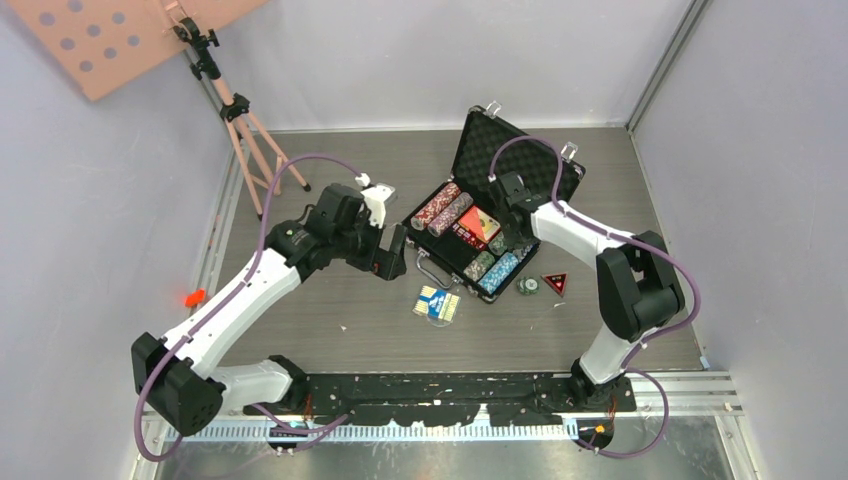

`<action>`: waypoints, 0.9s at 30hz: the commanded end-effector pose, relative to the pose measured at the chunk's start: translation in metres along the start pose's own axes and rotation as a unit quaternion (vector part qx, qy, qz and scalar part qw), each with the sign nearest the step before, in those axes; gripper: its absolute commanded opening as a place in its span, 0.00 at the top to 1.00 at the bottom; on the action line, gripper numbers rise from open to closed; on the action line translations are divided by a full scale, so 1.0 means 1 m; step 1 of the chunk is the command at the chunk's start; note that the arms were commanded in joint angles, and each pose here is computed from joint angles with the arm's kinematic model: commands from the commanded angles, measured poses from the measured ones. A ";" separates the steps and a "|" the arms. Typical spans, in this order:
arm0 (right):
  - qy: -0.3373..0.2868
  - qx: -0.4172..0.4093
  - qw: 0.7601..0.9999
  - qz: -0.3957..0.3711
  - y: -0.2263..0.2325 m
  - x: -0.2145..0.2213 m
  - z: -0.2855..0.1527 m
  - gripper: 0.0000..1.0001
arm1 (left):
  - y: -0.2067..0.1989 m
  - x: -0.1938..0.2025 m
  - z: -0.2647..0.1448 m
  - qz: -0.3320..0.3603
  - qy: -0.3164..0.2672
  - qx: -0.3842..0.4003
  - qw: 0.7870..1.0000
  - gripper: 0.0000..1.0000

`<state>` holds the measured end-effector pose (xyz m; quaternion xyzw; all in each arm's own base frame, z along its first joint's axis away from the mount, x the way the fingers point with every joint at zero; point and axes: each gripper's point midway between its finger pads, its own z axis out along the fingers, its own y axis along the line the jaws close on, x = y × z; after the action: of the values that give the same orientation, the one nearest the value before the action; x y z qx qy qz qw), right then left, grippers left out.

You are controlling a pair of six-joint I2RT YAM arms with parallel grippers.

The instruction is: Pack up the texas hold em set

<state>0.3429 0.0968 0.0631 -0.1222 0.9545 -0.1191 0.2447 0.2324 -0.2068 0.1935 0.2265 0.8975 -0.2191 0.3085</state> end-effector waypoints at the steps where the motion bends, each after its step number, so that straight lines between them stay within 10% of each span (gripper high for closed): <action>1: -0.035 0.006 0.999 0.021 -0.009 -0.018 -0.020 0.63 | -0.009 -0.021 -0.007 0.011 -0.028 0.020 0.999 0.00; 27: 0.017 0.069 0.997 0.011 -0.023 0.012 0.001 0.46 | -0.013 -0.019 -0.004 0.015 -0.016 0.035 0.999 0.00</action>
<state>0.3305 0.0830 0.0611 -0.1044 0.9571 -0.1476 0.2264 0.2309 -0.2149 0.1947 0.2347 0.8947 -0.2367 0.2974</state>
